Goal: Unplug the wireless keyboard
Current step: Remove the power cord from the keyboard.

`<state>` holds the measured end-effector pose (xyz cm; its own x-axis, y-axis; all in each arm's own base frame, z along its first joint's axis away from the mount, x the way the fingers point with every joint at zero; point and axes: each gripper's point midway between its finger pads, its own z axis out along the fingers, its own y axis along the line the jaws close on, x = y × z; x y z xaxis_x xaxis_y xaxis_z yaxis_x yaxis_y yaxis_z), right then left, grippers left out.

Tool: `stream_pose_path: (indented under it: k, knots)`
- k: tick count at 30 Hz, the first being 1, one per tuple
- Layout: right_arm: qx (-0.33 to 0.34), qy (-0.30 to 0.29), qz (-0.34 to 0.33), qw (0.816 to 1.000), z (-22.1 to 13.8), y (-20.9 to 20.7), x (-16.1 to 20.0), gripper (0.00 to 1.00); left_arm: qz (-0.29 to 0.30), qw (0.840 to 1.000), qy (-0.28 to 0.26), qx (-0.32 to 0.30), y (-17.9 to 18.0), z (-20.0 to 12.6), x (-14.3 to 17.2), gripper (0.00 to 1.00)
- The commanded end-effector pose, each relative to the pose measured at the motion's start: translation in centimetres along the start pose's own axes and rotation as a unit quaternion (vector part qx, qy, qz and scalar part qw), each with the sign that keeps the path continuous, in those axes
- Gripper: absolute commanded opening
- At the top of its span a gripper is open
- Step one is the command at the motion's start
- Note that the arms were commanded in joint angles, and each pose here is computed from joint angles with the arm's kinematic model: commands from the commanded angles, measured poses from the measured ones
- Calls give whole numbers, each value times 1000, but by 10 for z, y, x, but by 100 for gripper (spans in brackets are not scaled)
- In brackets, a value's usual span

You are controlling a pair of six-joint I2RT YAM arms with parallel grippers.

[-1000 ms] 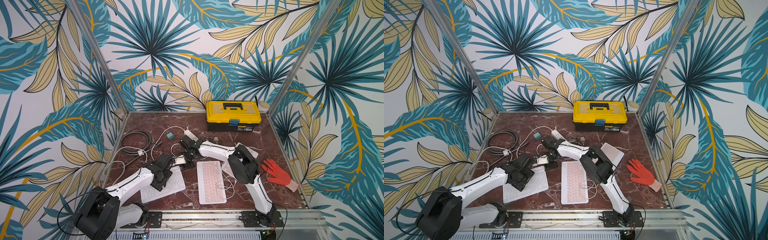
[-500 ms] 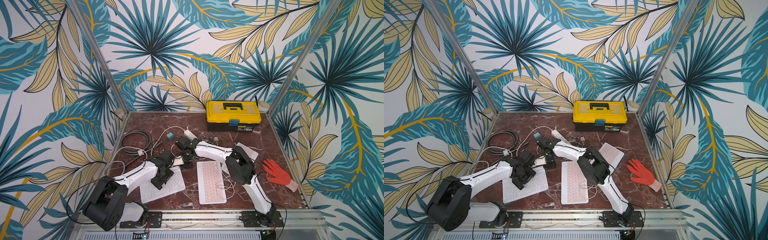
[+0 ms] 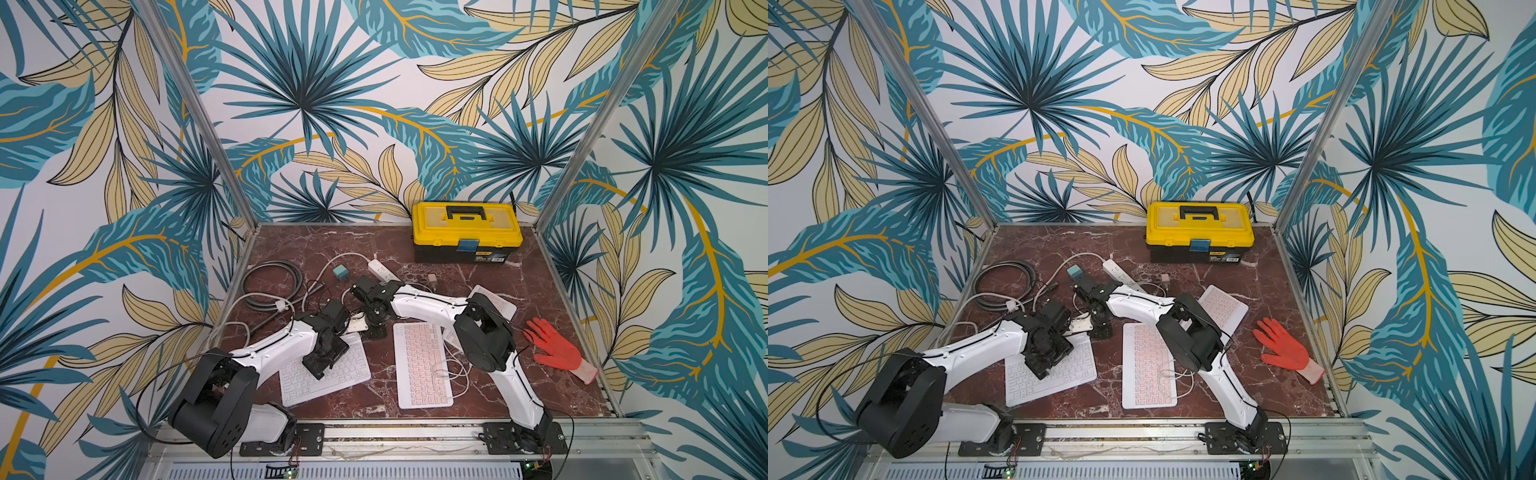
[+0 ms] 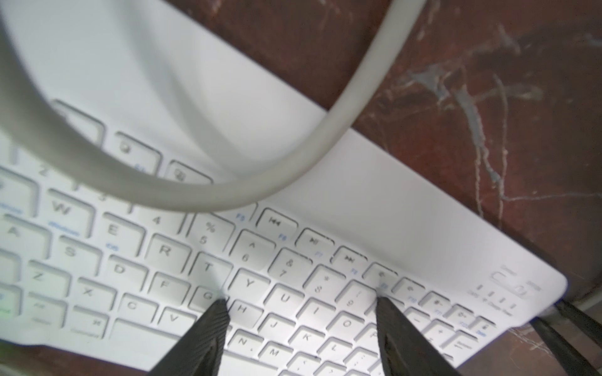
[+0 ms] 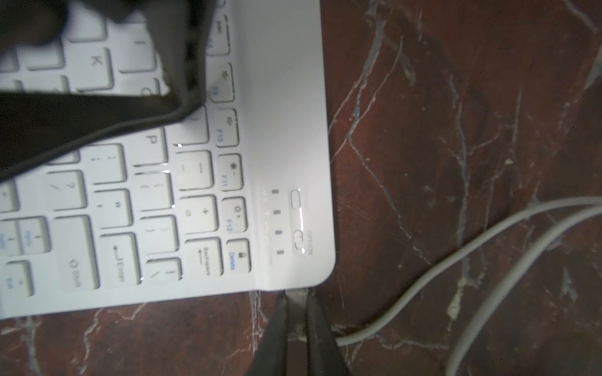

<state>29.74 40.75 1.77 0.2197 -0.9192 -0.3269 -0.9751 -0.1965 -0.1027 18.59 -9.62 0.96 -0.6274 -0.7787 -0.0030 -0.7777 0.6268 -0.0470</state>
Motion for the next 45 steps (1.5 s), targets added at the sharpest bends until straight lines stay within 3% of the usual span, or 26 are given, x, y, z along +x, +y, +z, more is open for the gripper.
stream_pose_path:
  k: [1,9,14,20,30,38,43,45]
  knots:
    - [-35,119,30,992,22,13,79,13,-1,990,55,-129,74,46,26,74]
    - [-13,142,121,982,16,13,83,13,-10,990,55,-132,77,47,26,74]
    - [5,127,99,987,12,23,67,13,-4,991,54,-126,70,46,25,74]
    - [6,142,24,990,6,18,77,13,-4,990,53,-133,74,47,25,73]
    - [15,147,69,987,-7,-1,87,12,-12,988,51,-148,84,50,25,74]
    - [1,49,117,992,-19,10,54,22,22,996,26,-82,40,34,11,74]
    - [-3,-40,143,989,-46,13,20,33,55,998,-19,-7,-1,4,-6,74]
    - [13,-71,176,982,-62,-1,23,37,61,997,-36,21,-15,-8,-12,74]
